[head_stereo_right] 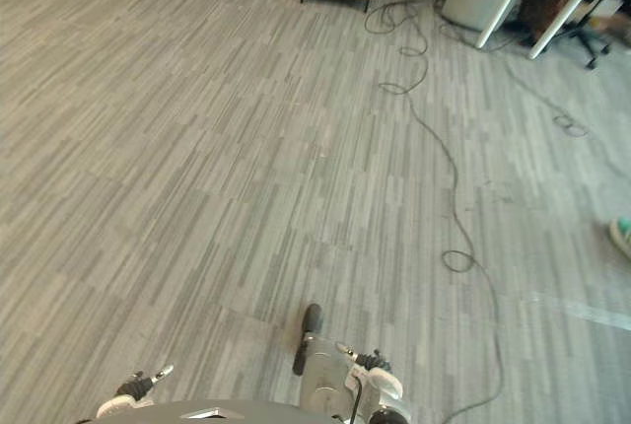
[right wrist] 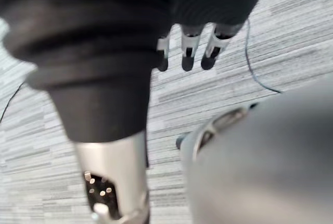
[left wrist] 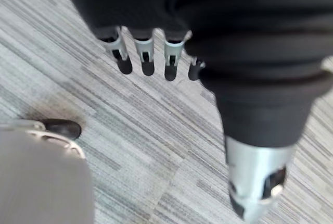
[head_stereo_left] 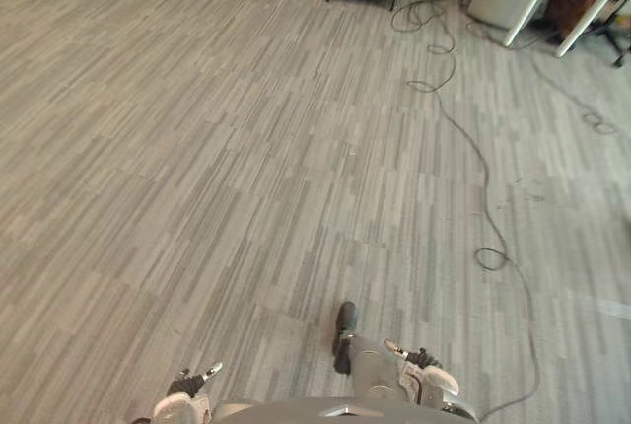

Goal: Pick up cushions and gather them together orderly.

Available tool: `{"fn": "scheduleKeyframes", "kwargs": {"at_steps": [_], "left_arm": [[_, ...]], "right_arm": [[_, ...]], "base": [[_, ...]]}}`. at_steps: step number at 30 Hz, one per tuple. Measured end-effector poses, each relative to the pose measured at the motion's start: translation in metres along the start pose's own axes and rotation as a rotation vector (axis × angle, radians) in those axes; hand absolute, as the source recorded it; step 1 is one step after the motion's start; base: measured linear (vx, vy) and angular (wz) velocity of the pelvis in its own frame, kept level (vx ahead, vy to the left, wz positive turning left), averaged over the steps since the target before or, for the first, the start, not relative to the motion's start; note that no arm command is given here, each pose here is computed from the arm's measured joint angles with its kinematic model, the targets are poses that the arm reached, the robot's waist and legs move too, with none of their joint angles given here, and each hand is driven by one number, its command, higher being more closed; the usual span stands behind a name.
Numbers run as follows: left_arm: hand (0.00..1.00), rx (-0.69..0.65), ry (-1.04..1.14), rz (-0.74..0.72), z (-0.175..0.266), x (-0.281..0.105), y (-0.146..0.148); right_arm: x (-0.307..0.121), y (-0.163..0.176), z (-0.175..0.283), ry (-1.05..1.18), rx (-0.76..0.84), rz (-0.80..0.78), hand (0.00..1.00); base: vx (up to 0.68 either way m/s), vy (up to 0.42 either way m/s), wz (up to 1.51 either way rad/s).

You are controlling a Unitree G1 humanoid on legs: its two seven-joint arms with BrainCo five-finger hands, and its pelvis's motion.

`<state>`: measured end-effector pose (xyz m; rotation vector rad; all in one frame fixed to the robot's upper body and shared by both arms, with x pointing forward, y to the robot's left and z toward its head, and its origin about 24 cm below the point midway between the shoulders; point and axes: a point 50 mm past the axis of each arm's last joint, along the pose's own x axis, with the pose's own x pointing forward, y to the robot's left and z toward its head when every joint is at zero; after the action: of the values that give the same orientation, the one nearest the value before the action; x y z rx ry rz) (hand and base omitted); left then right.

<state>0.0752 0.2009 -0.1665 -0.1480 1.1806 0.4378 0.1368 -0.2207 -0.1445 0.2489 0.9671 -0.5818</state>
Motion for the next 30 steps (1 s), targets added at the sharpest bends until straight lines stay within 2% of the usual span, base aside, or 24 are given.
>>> {"fn": "scheduleKeyframes", "kwargs": {"at_steps": [11,17,22,24,26,30], "left_arm": [[0.00,0.011,-0.053,-0.034,0.009,-0.002,-0.007],[0.00,0.010,-0.054,-0.036,0.006,-0.003,-0.008],[0.00,0.013,-0.065,0.027,0.012,-0.001,0.013],[0.00,0.035,-0.029,0.015,0.001,-0.002,0.009],[0.00,0.090,-0.035,0.029,0.007,0.000,0.018],[0.00,0.101,-0.036,0.030,0.009,0.000,0.018]], "right_arm": [[-0.002,-0.020,-0.015,0.051,0.028,-0.070,0.00],[-0.003,-0.020,-0.021,0.077,0.040,-0.073,0.00],[-0.008,0.008,-0.033,0.114,0.065,-0.009,0.00],[-0.007,-0.003,-0.034,0.113,0.045,-0.033,0.00],[-0.007,0.004,-0.032,0.109,0.027,-0.013,0.00],[-0.006,-0.001,-0.029,0.102,0.022,-0.024,0.00]], "base": [[0.45,-0.138,-0.13],[0.43,0.167,-0.39],[0.58,0.242,-0.24],[0.43,0.247,-0.30],[0.38,0.162,0.05],[0.37,0.101,0.15]]}}
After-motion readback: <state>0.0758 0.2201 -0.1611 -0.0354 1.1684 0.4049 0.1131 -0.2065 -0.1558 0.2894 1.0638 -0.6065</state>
